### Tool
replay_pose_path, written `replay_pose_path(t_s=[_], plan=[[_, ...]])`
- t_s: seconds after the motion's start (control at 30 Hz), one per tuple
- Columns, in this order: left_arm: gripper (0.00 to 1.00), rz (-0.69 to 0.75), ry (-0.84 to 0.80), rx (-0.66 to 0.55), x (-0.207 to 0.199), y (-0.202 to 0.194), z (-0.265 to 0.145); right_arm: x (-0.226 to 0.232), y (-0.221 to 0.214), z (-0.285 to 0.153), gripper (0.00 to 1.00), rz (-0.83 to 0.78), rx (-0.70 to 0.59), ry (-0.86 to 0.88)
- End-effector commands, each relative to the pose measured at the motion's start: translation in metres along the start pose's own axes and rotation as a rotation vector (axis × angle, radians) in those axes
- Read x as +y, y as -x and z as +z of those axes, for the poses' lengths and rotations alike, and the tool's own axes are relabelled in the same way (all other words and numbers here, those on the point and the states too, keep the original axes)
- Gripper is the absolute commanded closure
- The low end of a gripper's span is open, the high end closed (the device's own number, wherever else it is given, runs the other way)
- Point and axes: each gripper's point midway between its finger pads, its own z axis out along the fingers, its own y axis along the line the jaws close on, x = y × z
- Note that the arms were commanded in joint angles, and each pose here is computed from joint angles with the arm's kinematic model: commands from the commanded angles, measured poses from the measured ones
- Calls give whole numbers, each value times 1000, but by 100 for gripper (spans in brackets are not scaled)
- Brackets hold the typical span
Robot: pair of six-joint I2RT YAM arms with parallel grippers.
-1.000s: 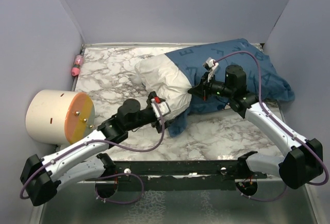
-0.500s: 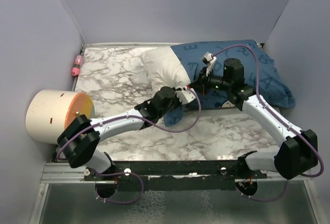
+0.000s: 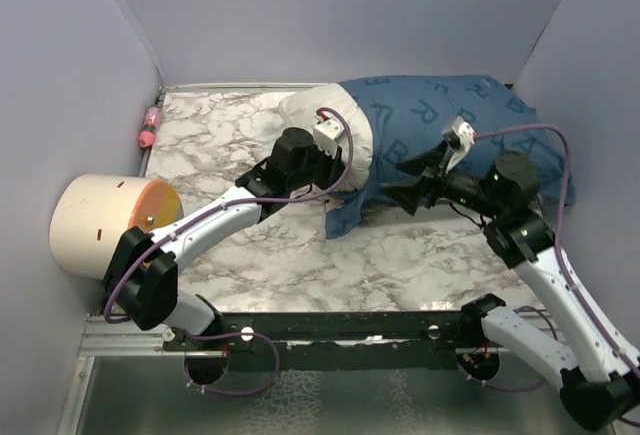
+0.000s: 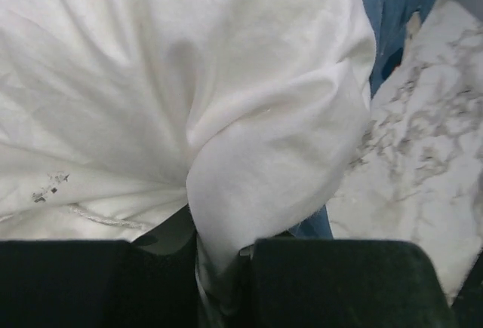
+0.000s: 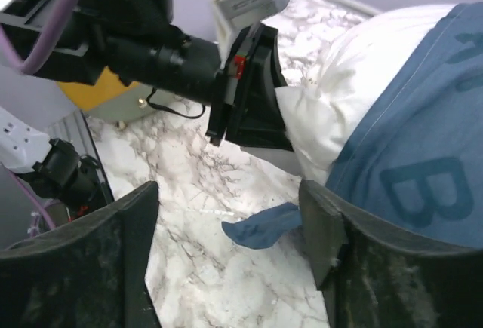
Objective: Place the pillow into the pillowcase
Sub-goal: Stuff the pillow into the pillowcase.
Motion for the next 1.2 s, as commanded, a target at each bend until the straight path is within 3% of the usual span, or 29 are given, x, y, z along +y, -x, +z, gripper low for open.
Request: replay_pose_path(t_s=[0.0,0.17,0.2,0.23,0.27,0.4,0.73,0.8,0.87,0.93,1.03,1.17], plan=[[100,-204,-245,-43,-56,46,-17,-9,-27,-26,23,120,-42,-162],[100,-246,-327,-34,-70,58,-12,-27,-102,-30,18,364,9,-272],[100,-248,-334,-33,-71,59,-10,-30,-114,-29,13,409,3,-286],[100,-250,-342,-31,-73,60,-10,-36,-123,-30,3,447,-8,-317],[100,-249,-347,-34,-73,62,-9,-42,-128,-30,0,470,-25,-348],[100,-253,-359,-32,-75,62,-7,-60,-138,-29,0,522,-77,-428],[100,-276,-390,-29,-79,60,-2,-61,-148,15,0,635,-162,-365],[100,-275,-395,-27,-80,60,-1,-59,-150,22,11,643,-153,-365],[100,-267,-394,-25,-79,59,0,-49,-142,26,62,620,-169,-308],[100,-246,-377,-23,-76,58,0,-33,-118,26,84,536,-201,-245],[100,-254,-348,-23,-61,51,4,-1,-61,31,99,299,-250,-131],[100,-408,-361,-29,-26,43,17,44,40,64,99,9,-285,95]])
